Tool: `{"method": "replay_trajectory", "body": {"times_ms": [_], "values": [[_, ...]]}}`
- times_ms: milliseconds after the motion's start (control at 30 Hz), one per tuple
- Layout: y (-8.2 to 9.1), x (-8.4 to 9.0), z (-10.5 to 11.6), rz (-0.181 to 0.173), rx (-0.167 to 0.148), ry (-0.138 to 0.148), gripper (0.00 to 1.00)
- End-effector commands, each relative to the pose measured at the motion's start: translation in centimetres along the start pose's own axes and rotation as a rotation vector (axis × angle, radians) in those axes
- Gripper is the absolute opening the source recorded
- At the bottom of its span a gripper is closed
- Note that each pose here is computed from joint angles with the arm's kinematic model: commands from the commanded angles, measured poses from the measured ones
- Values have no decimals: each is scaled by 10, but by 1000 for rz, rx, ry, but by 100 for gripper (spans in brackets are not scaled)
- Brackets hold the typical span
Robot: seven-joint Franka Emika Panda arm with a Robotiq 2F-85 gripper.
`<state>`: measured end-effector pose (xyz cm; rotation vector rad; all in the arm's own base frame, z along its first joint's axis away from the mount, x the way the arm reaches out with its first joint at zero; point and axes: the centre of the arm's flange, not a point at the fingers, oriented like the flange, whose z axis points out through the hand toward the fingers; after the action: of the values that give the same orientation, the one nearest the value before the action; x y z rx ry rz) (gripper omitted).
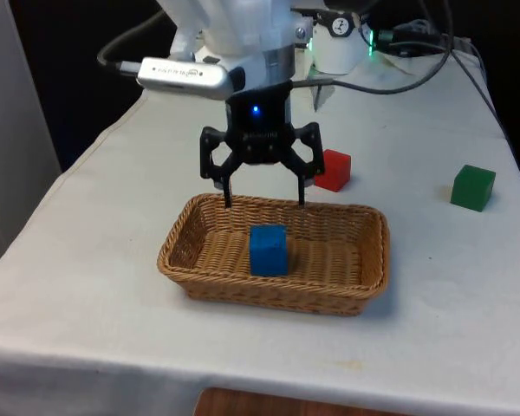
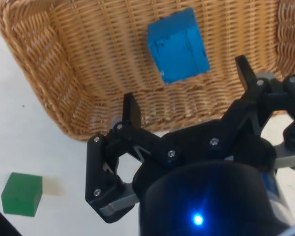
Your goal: Pick up the blue cube and place it into the basket.
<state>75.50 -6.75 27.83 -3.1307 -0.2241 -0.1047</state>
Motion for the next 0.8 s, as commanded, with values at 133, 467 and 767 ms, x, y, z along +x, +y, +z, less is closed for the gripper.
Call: {"method": "replay_trajectory", "body": {"times_ms": [133, 467, 767], "values": [[-1, -8, -13, 11, 8, 2, 100], [-1, -28, -26, 24, 21, -9, 100], [-3, -37, -30, 24, 31, -30, 100]]}}
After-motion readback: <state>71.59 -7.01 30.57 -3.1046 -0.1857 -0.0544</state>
